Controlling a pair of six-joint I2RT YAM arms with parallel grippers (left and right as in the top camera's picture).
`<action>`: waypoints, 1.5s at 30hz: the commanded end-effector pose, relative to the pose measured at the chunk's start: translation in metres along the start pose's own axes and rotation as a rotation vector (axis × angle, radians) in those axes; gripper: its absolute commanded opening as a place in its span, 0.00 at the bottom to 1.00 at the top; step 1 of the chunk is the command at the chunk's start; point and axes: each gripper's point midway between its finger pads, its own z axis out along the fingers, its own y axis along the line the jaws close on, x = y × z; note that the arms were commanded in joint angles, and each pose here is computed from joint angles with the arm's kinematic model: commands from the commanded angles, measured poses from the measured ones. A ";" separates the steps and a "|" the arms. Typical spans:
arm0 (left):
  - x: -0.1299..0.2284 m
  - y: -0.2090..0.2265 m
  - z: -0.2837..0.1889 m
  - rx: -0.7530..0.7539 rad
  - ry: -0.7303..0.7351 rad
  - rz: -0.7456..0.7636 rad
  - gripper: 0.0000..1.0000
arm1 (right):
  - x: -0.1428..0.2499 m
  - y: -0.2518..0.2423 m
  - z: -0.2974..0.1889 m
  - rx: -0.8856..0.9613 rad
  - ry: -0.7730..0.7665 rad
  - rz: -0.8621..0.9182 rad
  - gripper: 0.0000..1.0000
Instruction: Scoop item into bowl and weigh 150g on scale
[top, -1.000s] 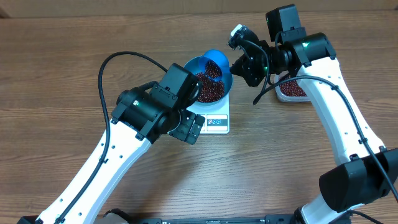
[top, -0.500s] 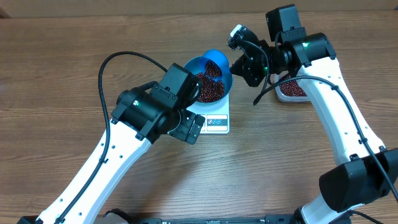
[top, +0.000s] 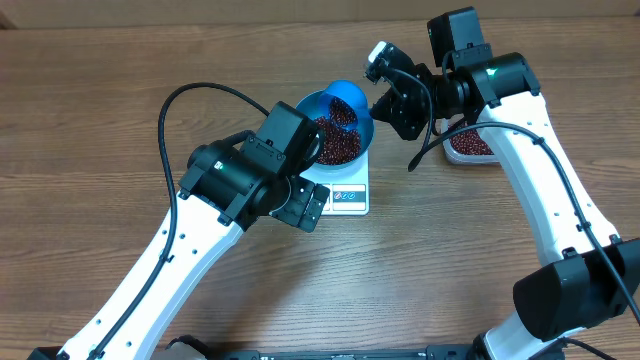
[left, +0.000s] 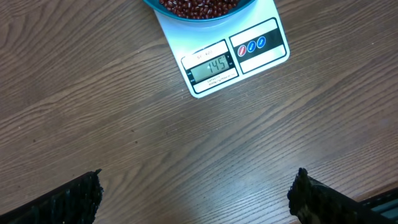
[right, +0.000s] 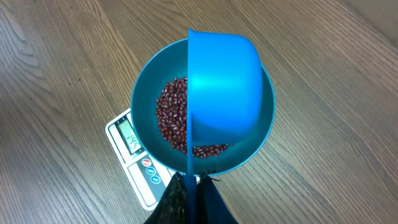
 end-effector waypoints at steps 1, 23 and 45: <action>0.000 0.000 0.002 -0.008 0.005 -0.002 0.99 | -0.010 -0.002 -0.007 0.007 -0.033 -0.033 0.04; 0.000 0.000 0.002 -0.008 0.005 -0.001 1.00 | -0.009 -0.001 -0.007 0.003 -0.028 -0.066 0.04; 0.000 0.000 0.002 -0.008 0.005 -0.001 1.00 | -0.008 0.000 -0.007 -0.001 -0.022 -0.065 0.04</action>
